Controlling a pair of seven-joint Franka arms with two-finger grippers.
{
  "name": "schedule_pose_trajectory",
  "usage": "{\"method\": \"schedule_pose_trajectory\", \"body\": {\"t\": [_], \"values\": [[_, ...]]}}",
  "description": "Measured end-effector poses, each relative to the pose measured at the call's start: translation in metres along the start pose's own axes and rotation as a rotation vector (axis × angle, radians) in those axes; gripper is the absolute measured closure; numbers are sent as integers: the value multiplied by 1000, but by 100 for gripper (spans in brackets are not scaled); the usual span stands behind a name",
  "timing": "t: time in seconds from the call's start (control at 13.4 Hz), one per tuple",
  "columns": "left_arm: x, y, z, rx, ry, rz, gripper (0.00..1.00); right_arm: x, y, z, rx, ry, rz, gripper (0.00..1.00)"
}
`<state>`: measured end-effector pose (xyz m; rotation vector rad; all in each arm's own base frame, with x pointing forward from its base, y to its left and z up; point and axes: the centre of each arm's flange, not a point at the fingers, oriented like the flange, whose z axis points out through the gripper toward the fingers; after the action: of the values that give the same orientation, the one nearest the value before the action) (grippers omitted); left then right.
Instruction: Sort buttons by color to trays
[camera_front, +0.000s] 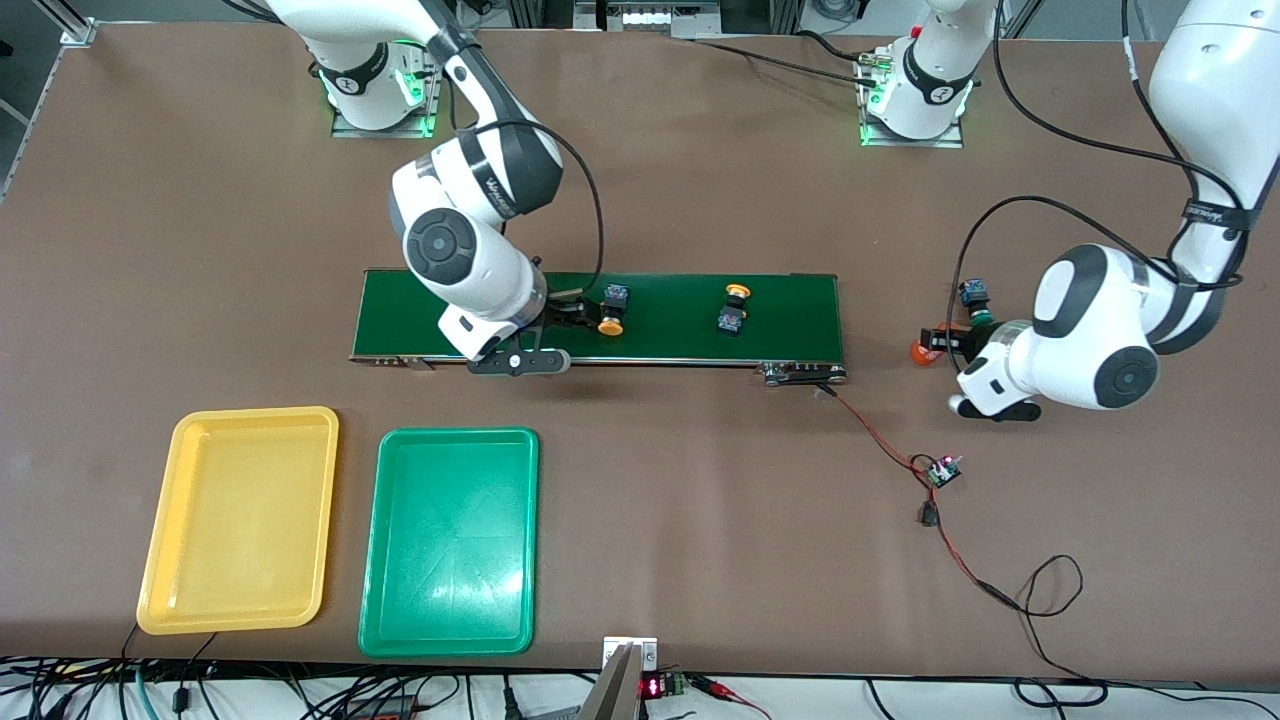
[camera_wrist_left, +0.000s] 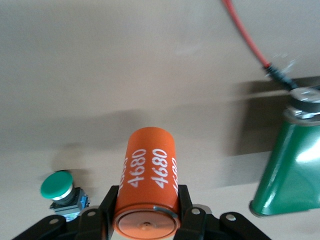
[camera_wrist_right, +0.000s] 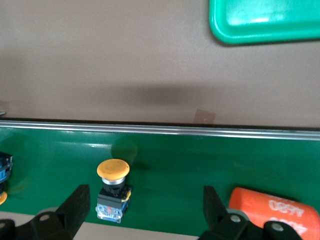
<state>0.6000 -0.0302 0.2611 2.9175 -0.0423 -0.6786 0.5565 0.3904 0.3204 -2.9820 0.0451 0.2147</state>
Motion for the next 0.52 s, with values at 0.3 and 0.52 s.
{"method": "schedule_pose_trajectory", "body": {"t": [0.3,0.52], "values": [[1,42,-19,-25,12,36,50,-11,-18,25,-26,4,19,0],[0,65,-22,-11,21,52,50,-15,-17,32,-76,17,-14,0]]}}
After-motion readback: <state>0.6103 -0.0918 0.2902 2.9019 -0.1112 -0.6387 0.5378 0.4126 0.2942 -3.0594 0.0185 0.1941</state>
